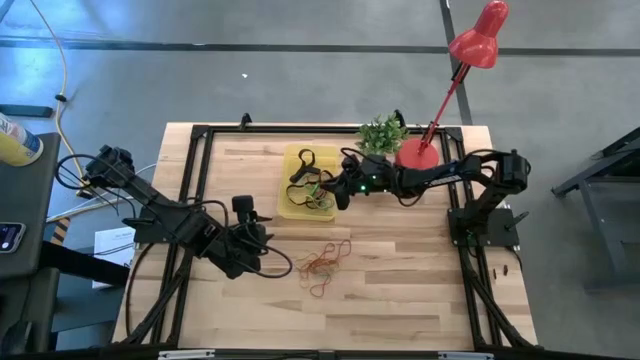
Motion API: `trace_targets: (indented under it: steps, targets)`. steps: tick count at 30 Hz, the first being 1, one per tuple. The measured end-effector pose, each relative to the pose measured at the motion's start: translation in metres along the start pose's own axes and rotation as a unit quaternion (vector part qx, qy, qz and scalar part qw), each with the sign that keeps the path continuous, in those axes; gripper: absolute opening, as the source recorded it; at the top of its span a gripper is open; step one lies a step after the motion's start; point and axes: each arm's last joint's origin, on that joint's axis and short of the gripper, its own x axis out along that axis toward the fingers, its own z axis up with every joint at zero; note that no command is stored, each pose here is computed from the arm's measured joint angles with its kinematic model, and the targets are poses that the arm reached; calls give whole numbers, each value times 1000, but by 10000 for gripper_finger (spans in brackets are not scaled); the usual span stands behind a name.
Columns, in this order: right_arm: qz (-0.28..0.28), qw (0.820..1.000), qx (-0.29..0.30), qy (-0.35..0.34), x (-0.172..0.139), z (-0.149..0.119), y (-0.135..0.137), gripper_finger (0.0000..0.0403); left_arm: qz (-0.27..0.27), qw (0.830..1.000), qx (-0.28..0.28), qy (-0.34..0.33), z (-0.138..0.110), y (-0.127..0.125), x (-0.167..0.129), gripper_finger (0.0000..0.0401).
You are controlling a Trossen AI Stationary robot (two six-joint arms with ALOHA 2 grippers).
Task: Pick and place rubber bands into bin
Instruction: Put the red rubber band into the yellow bin
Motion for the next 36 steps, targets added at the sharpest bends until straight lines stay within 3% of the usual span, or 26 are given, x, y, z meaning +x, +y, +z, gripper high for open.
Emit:
trace_targets:
  steps: [11, 15, 20, 29, 36]
  targets:
    - [20, 997, 68, 32, 0, -3, 0, 190, -5, 1000, -13, -7, -4, -5, 6, 184]
    - [-2, 990, 125, 62, -1, -8, -5, 215, -5, 1000, -13, -8, -4, -5, 6, 184]
    - [-6, 988, 131, 83, 0, -11, -3, 221, -5, 1000, -13, -8, -4, -5, 6, 184]
    - [-18, 993, -18, 116, 14, 30, 43, 200, -8, 1000, -14, -7, -4, -5, 6, 184]
    - [8, 980, -131, 146, 11, 65, 85, 188, -60, 998, -25, -8, 0, -10, 7, 184]
